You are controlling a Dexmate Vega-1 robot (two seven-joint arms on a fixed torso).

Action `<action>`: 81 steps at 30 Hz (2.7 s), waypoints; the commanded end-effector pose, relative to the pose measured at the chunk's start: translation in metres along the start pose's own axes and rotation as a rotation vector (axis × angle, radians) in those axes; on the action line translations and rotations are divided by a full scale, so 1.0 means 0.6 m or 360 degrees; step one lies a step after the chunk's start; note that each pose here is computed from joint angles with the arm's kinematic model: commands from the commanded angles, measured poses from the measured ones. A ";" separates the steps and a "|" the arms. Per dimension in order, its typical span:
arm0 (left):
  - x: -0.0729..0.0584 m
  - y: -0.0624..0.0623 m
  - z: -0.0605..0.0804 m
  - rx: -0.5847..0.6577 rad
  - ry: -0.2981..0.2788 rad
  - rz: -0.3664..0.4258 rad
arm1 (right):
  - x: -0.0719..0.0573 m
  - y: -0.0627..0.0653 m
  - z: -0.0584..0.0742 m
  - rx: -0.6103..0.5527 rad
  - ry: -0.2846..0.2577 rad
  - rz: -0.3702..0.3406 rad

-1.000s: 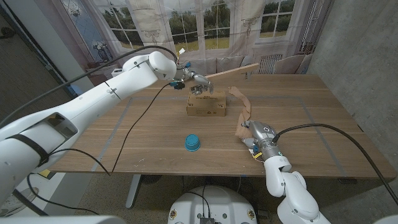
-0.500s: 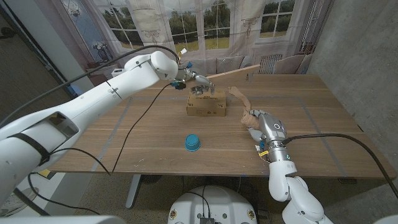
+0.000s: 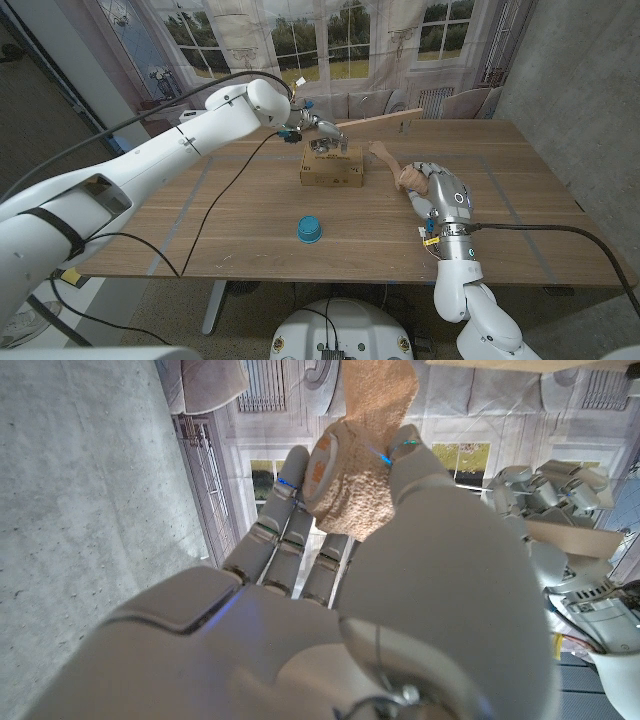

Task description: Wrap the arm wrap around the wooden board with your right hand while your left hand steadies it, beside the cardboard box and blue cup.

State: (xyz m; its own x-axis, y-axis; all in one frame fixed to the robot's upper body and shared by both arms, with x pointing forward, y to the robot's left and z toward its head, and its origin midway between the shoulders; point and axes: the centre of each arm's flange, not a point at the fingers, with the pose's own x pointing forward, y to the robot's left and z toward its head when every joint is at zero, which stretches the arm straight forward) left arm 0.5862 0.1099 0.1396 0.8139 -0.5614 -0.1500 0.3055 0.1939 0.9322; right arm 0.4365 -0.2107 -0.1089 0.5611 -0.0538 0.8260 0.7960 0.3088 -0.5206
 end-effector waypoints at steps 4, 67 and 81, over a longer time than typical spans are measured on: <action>0.010 0.008 0.001 -0.0057 -0.0090 -0.0088 | 0.009 -0.027 -0.005 0.0006 -0.0018 -0.0259; 0.126 0.022 0.083 0.0083 -0.0123 -0.0519 | 0.055 -0.266 0.017 -0.0295 -0.0465 -0.1215; 0.154 0.015 0.091 0.0042 -0.0214 -0.0612 | 0.089 -0.299 0.020 -0.0305 -0.0518 -0.1233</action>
State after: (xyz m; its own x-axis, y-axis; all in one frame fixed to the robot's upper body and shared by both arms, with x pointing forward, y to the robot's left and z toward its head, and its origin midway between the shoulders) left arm 0.6310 0.0285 0.1551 0.6220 -0.6597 -0.4218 0.5283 -0.0440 0.8479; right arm 0.3255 -0.2540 0.0089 -0.2097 0.0742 0.9749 0.9717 0.1266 0.1994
